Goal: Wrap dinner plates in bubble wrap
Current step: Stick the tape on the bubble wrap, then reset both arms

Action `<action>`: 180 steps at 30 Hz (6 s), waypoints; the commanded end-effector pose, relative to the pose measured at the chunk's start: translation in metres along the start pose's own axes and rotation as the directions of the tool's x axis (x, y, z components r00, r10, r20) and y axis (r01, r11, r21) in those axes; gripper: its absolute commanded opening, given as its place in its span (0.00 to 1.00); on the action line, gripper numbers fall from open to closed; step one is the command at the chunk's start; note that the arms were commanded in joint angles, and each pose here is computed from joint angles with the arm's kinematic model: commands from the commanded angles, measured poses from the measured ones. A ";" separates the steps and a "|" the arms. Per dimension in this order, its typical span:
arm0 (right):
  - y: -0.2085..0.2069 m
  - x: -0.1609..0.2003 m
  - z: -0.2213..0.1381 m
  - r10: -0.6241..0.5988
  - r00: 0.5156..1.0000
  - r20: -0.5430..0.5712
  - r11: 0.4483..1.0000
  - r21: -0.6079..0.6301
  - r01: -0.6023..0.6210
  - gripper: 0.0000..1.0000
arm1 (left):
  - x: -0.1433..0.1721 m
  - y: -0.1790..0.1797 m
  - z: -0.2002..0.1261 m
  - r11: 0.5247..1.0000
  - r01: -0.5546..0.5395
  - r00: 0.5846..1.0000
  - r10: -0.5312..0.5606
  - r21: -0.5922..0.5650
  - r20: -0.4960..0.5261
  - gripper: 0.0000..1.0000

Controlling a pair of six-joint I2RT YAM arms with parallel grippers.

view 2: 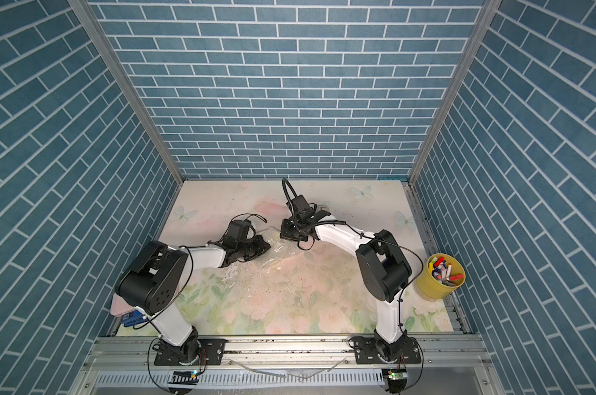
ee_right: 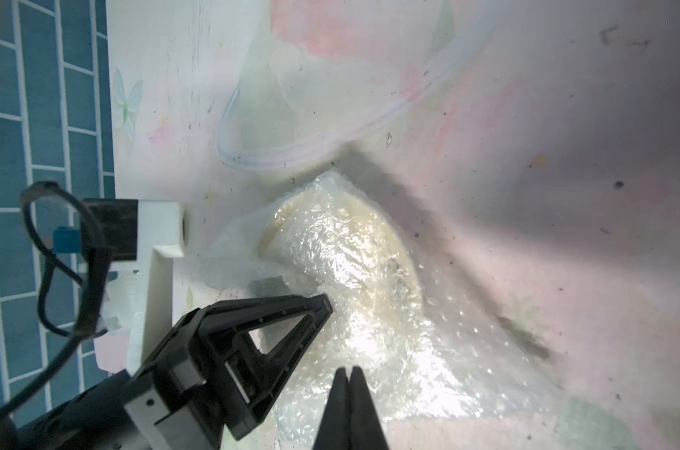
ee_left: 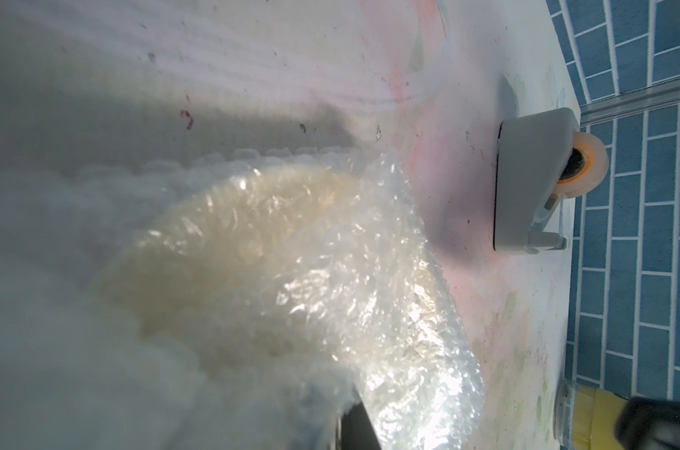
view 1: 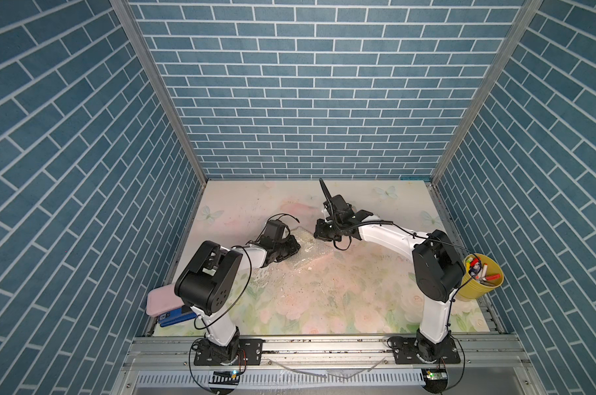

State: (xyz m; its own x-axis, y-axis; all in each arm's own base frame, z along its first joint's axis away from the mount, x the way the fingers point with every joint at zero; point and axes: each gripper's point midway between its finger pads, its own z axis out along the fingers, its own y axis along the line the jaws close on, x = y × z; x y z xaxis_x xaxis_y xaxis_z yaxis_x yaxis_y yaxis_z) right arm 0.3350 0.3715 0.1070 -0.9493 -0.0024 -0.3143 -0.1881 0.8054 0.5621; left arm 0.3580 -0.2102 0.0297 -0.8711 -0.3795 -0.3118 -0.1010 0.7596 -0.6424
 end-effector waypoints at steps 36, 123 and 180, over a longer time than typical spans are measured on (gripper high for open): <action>-0.045 0.020 0.085 0.116 0.982 -0.148 0.993 -0.006 -0.118 0.00 | 0.044 0.054 0.007 0.973 -0.011 0.989 -0.022 -0.230 -0.143 0.12; -0.027 -0.014 -0.123 -0.166 0.963 0.211 0.965 0.237 0.114 0.50 | -0.084 -0.076 -0.189 0.919 -0.299 0.870 0.374 -0.258 0.321 0.99; -0.289 0.057 -0.337 -0.486 0.619 0.617 0.257 0.778 -0.573 0.71 | -0.068 0.137 -0.290 0.725 0.311 0.464 0.448 -0.615 0.764 1.00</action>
State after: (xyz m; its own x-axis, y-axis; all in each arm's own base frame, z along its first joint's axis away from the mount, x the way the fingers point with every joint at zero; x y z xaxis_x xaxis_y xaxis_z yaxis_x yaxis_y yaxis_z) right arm 0.2529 -0.0330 0.1596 -0.4678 -0.0325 -0.8832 0.5457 0.7754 -0.3176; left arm 0.2615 0.0292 0.1363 -0.3355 -0.3705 -0.8661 -0.4896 0.8541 -0.1756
